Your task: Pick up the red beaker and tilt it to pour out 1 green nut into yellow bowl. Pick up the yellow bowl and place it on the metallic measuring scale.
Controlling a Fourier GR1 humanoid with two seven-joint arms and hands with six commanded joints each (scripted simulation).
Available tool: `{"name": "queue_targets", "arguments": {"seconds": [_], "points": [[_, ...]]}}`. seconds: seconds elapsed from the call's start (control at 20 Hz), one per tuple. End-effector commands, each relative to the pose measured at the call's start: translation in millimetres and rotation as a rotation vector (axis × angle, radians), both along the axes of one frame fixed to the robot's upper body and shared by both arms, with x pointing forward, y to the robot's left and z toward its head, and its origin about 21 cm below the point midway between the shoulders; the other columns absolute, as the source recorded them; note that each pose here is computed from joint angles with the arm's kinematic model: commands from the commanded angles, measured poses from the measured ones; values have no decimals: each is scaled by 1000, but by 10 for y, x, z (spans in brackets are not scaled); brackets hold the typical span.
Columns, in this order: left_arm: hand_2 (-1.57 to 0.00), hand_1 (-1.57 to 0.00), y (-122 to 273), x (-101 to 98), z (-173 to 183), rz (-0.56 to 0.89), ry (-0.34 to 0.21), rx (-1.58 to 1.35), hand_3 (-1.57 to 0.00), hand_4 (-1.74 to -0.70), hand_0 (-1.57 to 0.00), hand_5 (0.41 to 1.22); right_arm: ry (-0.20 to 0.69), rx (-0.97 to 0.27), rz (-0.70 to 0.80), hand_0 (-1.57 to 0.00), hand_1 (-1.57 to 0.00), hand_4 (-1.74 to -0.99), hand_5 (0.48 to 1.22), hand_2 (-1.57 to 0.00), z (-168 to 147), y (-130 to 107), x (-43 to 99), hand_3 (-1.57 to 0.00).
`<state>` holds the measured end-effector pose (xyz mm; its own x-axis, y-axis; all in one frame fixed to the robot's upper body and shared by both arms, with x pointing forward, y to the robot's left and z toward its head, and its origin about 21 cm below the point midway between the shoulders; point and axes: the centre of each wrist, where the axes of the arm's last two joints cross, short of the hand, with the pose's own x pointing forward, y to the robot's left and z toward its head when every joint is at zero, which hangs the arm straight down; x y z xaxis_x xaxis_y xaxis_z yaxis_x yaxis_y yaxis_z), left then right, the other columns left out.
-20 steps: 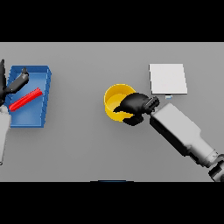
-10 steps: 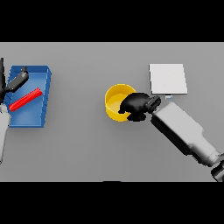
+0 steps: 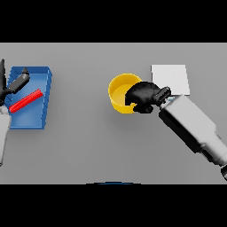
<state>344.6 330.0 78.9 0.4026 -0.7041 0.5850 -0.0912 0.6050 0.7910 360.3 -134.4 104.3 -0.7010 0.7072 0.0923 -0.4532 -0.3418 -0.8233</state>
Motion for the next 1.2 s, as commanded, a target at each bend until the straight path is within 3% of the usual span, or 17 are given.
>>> {"name": "queue_targets", "arguments": {"seconds": [0.0,0.15,0.25,0.35,0.75,0.95,1.15], "points": [[1,1,11,13,38,-4,-14,0,1,-738,1,696,-19,9,-8,-1564,-1564,-1738,1219,-1414,68,-46,9,-1257],[1,1,0,-10,23,-11,-17,7,1,-736,1,697,-49,30,-28,-1568,-1568,-1740,1220,-1436,153,-105,-3,-1266],[1,1,9,-2,11,-5,-17,-10,1,-746,1,697,-57,43,-45,-1569,-1569,-1740,1220,-1439,192,-210,28,-1376],[1,1,2,-17,5,6,-6,7,1,-741,1,702,-73,50,-92,-1570,-1570,-1740,1220,-1472,259,-249,60,-1309],[1,1,33,-16,84,21,-1,-3,1,-738,1,703,-184,69,-271,-1571,-1571,-1741,1221,-1527,392,-882,371,-1192],[1,1,55,-60,63,16,-2,5,1,-728,1,691,-185,69,-347,-1571,-1571,-1741,1221,-1506,275,-1155,482,-1176],[1,1,36,-48,95,9,-3,13,1,-721,1,682,-188,55,-406,-1571,-1571,-1741,1221,-1439,50,-1327,539,-1283]]}}
